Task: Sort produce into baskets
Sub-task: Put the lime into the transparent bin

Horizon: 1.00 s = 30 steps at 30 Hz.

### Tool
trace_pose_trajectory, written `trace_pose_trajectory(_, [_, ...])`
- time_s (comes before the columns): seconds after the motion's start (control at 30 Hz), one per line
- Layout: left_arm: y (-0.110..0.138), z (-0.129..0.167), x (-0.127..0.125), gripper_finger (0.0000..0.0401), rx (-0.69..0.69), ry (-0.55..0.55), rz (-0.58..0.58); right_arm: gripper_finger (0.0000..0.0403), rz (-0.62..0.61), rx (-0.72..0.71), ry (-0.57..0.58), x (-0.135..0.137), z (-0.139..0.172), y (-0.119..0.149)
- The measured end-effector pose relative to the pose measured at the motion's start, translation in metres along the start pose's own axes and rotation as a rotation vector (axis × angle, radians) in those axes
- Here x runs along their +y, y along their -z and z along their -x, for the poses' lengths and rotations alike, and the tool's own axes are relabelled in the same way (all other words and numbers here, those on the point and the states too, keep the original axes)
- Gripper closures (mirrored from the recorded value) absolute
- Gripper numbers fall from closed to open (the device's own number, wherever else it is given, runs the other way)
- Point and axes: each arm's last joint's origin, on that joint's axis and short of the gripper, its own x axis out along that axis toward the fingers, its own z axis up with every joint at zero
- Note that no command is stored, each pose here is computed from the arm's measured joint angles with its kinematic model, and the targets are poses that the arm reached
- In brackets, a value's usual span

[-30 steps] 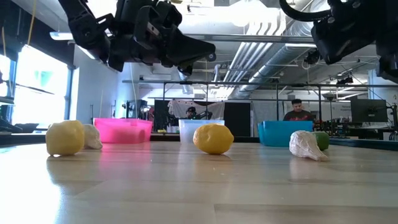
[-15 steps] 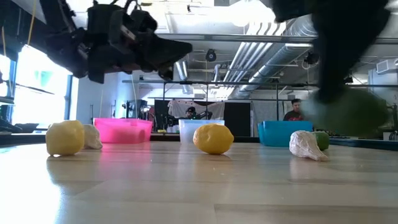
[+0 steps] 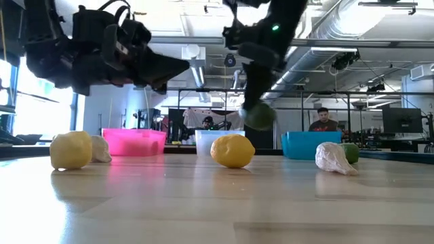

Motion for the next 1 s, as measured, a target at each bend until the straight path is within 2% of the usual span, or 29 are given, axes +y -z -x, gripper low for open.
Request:
trace_pose_trajectory(0.23, [0.001, 0.008, 0.004, 0.0401, 0.005, -0.043, -0.022, 0.0274, -0.082, -0.116, -0.012, -0.094, -0.022, -0.031])
trace_pose_trajectory(0.43, [0.001, 0.008, 0.004, 0.0401, 0.005, -0.058, -0.054, 0.0274, -0.135, -0.186, 0.055, -0.15, -0.034, -0.037])
trace_pose_trajectory(0.67, [0.001, 0.008, 0.006, 0.0401, 0.006, -0.125, -0.055, 0.0274, -0.15, -0.289, 0.023, -0.177, -0.045, -0.045])
trace_pose_trajectory(0.83, [0.002, 0.008, 0.006, 0.0401, 0.013, -0.14, -0.05, 0.0274, -0.162, -0.3, -0.088, -0.185, -0.068, -0.044])
trace_pose_trajectory(1.0, [0.002, 0.008, 0.006, 0.0401, 0.019, -0.14, -0.049, 0.0274, -0.177, -0.271, -0.093, -0.19, -0.088, -0.041])
